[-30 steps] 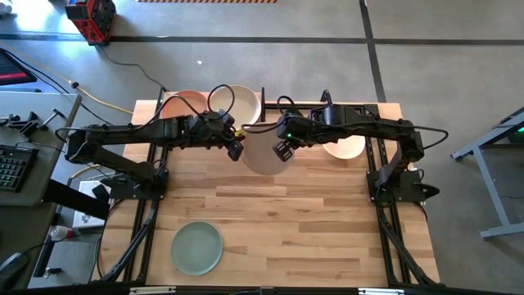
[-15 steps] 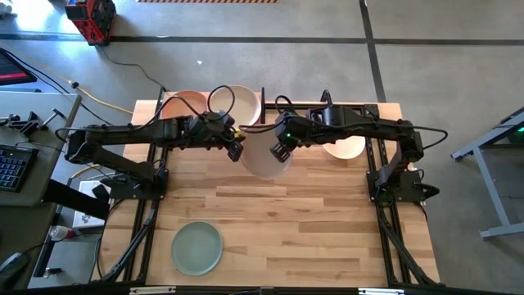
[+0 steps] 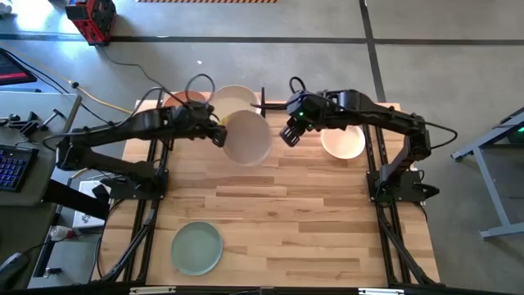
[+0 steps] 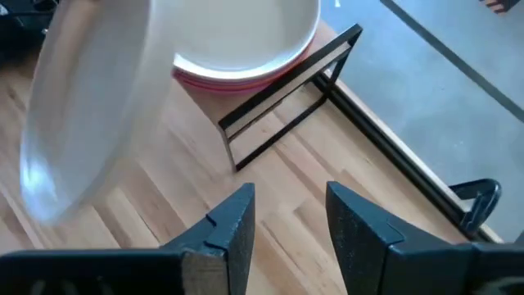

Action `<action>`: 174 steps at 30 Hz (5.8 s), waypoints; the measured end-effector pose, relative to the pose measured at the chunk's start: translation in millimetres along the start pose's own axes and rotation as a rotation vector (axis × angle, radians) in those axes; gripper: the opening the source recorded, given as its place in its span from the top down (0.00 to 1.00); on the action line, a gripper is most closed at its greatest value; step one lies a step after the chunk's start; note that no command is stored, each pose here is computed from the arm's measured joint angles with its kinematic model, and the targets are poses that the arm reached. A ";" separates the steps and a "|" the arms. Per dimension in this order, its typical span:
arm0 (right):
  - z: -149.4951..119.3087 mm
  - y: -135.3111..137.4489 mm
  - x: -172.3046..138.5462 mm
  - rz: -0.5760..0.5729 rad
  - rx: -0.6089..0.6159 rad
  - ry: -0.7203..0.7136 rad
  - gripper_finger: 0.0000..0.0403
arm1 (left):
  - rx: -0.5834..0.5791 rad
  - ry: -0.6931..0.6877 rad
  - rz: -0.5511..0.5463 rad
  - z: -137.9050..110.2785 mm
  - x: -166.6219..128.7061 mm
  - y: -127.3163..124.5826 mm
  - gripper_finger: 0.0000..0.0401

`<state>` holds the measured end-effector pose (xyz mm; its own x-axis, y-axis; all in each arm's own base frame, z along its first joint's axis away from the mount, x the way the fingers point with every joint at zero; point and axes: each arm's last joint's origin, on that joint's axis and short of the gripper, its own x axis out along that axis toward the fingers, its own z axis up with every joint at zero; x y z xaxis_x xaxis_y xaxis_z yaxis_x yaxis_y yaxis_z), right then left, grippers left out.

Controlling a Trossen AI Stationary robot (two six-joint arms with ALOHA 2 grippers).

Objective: Place and stack plates onto a shelf
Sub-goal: Stack the bottom white plate on top of the light orange plate

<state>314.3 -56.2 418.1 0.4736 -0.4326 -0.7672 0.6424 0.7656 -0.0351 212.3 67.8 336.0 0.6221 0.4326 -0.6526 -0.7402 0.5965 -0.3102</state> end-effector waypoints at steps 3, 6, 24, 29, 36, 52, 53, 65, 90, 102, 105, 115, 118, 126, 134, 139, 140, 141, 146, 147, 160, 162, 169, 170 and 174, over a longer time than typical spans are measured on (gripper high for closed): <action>1.1 -4.6 -1.6 -0.005 -0.018 -0.004 0.68 | -0.055 -0.027 0.030 4.2 -12.2 13.2 1.00; 1.3 -5.5 -1.3 -0.008 -0.050 -0.004 0.68 | -0.097 -0.076 0.083 8.3 -24.7 27.3 1.00; 1.1 -5.0 -1.4 -0.006 -0.185 -0.002 0.68 | -0.397 -0.244 0.474 16.8 -66.5 103.4 1.00; 0.8 -5.0 -1.1 -0.006 -0.213 0.000 0.68 | -0.448 -0.215 0.555 13.8 -69.1 115.2 1.00; 0.8 -5.0 -1.1 -0.006 -0.218 0.000 0.68 | -0.522 -0.200 0.653 9.2 -75.4 128.4 1.00; 0.8 -4.9 -1.0 -0.006 -0.240 0.000 0.68 | -0.610 -0.050 0.726 0.4 -72.4 140.8 1.00; 0.8 -4.9 -1.0 -0.006 -0.240 0.000 0.68 | -0.610 -0.042 0.730 1.1 -70.4 141.4 1.00; -0.2 -5.4 -1.0 -0.010 -0.245 0.011 0.68 | -0.605 0.064 0.770 8.8 -43.7 148.5 1.00; -1.3 -5.7 -1.1 -0.012 -0.249 0.021 0.68 | -0.554 0.126 0.730 7.6 -42.1 147.9 0.96; -1.6 -5.7 -1.1 -0.013 -0.243 0.024 0.68 | -0.563 0.112 0.713 9.1 -41.2 147.5 0.96; -1.6 -5.7 -1.1 -0.013 -0.242 0.024 0.68 | -0.552 0.115 0.715 9.1 -41.2 147.6 0.96; -1.7 -5.7 -1.0 -0.014 -0.222 0.024 0.68 | -0.598 0.097 0.718 9.1 -41.2 147.5 0.96; -1.6 -5.7 -1.1 -0.013 -0.218 0.024 0.68 | -0.570 0.108 0.713 9.2 -41.1 147.5 0.96; -1.6 -5.7 -1.0 -0.014 -0.219 0.024 0.68 | -0.559 0.139 0.661 8.8 -40.3 146.2 0.94; -1.7 -5.6 -1.0 -0.011 -0.216 0.025 0.68 | -0.564 0.135 0.659 9.1 -40.2 146.2 0.80; -1.7 -5.6 -1.0 -0.010 -0.216 0.026 0.68 | -0.570 0.138 0.663 8.6 -40.4 146.2 0.76; -1.7 -5.6 -1.0 -0.010 -0.216 0.026 0.68 | -0.563 0.140 0.663 8.6 -40.3 146.2 0.75; -1.7 -5.6 -1.0 -0.010 -0.216 0.026 0.68 | -0.553 0.144 0.662 8.5 -40.4 146.2 0.75; -1.7 -5.6 -1.0 -0.010 -0.215 0.026 0.68 | -0.529 0.175 0.617 8.1 -39.8 145.1 0.75; -1.7 -5.6 -1.1 -0.009 -0.209 0.026 0.68 | -0.525 0.184 0.600 7.9 -39.6 144.6 0.75; -1.8 -5.5 -1.0 -0.007 -0.108 0.027 0.68 | -0.481 0.197 0.556 10.7 -35.4 144.4 0.76; -1.8 -5.4 -1.1 -0.006 -0.107 0.026 0.68 | -0.480 0.218 0.557 12.2 -29.4 145.9 0.76; -1.8 -5.4 -1.0 -0.005 -0.058 0.027 0.68 | -0.433 0.331 0.584 16.0 -1.8 154.0 0.76; -1.8 -5.4 -1.0 -0.005 -0.058 0.027 0.68 | -0.433 0.339 0.587 16.5 1.4 154.9 0.76; -1.8 -5.4 -1.0 -0.005 -0.053 0.027 0.68 | -0.431 0.349 0.592 18.3 9.4 157.3 0.76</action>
<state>309.3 -59.0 417.9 0.4535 -0.4238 -0.7841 0.6117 0.7878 -0.0720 106.4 178.0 293.7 0.0334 0.3169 -0.9479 -0.9992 -0.0090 -0.0382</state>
